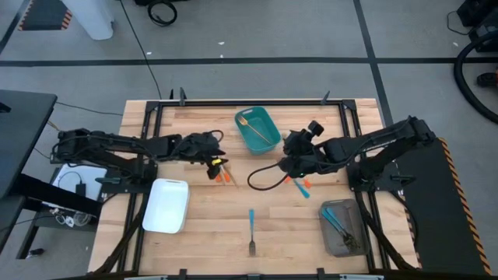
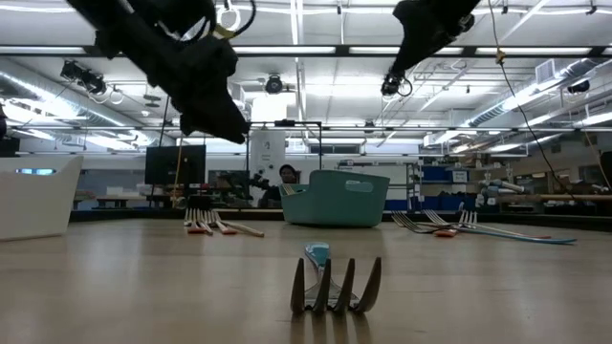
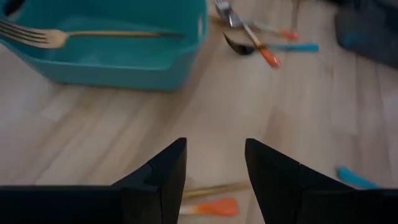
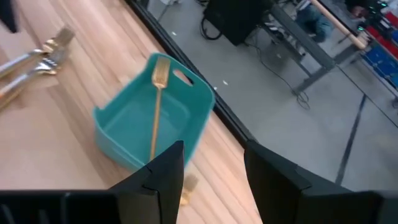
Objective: Sort silverware by color (type)
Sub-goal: Put the gold fork into the green bin
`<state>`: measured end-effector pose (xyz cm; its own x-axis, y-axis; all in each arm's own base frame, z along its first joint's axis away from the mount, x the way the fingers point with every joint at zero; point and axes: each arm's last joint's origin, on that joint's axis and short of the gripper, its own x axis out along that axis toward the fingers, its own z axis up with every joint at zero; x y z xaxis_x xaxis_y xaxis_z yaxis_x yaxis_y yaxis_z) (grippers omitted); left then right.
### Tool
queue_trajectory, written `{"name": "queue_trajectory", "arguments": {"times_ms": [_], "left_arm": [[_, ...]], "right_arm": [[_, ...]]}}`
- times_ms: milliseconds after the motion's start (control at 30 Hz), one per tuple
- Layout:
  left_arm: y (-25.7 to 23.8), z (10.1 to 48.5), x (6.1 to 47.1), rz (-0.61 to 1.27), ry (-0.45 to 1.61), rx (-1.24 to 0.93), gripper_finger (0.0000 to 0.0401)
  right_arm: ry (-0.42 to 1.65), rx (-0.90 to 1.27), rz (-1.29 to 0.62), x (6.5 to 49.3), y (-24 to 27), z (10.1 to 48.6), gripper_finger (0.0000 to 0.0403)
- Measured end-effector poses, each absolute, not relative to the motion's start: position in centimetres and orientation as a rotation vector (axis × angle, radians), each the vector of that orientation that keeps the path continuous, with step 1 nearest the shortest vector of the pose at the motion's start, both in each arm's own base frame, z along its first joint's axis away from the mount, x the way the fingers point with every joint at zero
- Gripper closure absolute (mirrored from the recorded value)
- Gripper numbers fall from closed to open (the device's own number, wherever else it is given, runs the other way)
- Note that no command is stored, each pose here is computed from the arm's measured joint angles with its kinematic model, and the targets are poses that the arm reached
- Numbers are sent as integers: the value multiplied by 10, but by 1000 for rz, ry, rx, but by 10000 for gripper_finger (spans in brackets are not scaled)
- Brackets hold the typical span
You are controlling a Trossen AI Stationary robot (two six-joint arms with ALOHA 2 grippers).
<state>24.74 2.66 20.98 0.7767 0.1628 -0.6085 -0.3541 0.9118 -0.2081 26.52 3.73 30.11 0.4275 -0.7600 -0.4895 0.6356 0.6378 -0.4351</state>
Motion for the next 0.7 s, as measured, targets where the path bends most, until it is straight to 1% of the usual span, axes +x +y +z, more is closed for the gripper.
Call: {"name": "queue_trajectory", "arguments": {"times_ms": [67,167,333,400,500,567,633,700], "left_arm": [[20,216,252,261,667,-312,229],[8,229,267,207,665,-295,229],[-3,232,286,167,821,-212,229],[1,234,294,175,887,-184,229],[12,229,299,196,1038,-139,230],[21,225,303,150,1112,-88,230],[27,219,304,64,1182,-41,230],[35,210,307,5,1222,0,230]], "right_arm": [[719,-184,-893,258,37,303,230],[728,-171,-911,249,39,302,230],[743,-177,-881,240,46,293,230],[773,-189,-858,238,48,286,230],[776,-187,-851,236,50,283,230],[771,-173,-850,235,52,282,230],[764,-158,-845,235,54,282,230],[760,-150,-838,234,57,282,230]]}}
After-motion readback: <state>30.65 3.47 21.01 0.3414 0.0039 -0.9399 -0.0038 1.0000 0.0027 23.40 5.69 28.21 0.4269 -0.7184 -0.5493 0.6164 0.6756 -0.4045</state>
